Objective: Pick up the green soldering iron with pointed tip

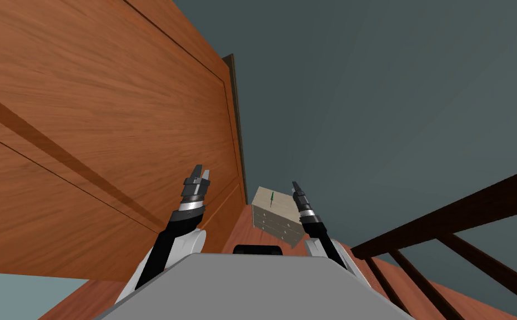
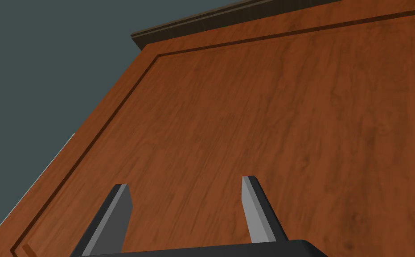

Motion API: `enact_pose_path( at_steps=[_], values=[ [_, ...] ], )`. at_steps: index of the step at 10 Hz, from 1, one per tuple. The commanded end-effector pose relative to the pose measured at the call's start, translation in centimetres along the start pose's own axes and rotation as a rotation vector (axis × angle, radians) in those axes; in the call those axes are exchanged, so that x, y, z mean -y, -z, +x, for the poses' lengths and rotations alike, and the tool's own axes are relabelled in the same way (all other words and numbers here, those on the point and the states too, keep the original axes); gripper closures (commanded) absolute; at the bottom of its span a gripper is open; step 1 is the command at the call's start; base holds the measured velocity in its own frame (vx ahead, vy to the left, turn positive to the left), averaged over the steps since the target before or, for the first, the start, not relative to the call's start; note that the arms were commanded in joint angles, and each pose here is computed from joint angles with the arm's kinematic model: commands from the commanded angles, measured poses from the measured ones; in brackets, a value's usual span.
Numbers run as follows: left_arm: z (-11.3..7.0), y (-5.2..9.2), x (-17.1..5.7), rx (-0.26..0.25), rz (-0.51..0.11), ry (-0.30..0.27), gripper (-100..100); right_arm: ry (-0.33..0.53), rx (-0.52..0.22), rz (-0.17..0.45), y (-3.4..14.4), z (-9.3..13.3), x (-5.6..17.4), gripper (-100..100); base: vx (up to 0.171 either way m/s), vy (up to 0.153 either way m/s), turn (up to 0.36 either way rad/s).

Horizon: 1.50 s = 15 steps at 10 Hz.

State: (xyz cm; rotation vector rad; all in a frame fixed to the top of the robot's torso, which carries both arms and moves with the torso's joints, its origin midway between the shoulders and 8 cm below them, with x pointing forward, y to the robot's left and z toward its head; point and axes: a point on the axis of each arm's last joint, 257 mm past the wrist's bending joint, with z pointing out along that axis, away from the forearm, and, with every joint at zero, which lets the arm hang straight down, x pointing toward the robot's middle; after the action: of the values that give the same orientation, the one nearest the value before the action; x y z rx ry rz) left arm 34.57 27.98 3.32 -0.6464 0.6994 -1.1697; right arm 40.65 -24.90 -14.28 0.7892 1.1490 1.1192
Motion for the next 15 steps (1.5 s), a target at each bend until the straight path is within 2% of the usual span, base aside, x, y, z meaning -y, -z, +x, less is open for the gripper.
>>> enact_pose_path(
  at_steps=[1,2,3,4,6,7,8,9,10,12,15],
  values=[
    [0.0,0.0,0.0,0.0,0.0,0.0,0,0.054,-0.038,0.071,0.1,1.0,2.9,-100,-0.029,-0.012,0.277],
    [0.0,0.0,0.0,0.0,0.0,0.0,0,0.053,-0.04,0.082,0.3,1.1,3.4,-100,-0.02,-0.01,0.066],
    [0.0,0.0,0.0,0.0,0.0,0.0,0,0.087,-0.065,0.13,0.6,1.8,5.5,-100,-0.013,-0.002,0.113],
    [0.0,0.0,0.0,0.0,0.0,0.0,0,0.087,-0.065,0.131,0.6,1.8,5.5,-100,-0.009,-0.004,0.1],
    [0.0,0.0,0.0,0.0,0.0,0.0,0,0.156,-0.116,0.223,1.3,3.1,9.5,-100,-0.017,-0.001,0.242],
    [0.0,0.0,0.0,0.0,0.0,0.0,0,0.156,-0.117,0.23,1.5,3.1,9.8,-100,-0.017,-0.009,0.063],
    [0.0,0.0,0.0,0.0,0.0,0.0,0,0.191,-0.144,0.279,2.0,3.7,11.9,-100,-0.013,-0.001,0.14],
    [0.0,0.0,0.0,0.0,0.0,0.0,0,0.226,-0.169,0.315,2.4,4.2,13.4,-100,-0.015,0.0,0.233],
    [0.0,0.0,0.0,0.0,0.0,0.0,0,0.226,-0.172,0.327,2.7,4.3,14.0,-100,-0.01,-0.004,0.097],
    [0.0,0.0,0.0,0.0,0.0,0.0,0,0.293,-0.225,0.412,3.9,5.1,17.8,-100,-0.009,0.003,0.208],
    [0.0,0.0,0.0,0.0,0.0,0.0,0,0.325,-0.255,0.467,4.9,5.5,20.2,-100,-0.002,0.001,0.096]
  ],
)
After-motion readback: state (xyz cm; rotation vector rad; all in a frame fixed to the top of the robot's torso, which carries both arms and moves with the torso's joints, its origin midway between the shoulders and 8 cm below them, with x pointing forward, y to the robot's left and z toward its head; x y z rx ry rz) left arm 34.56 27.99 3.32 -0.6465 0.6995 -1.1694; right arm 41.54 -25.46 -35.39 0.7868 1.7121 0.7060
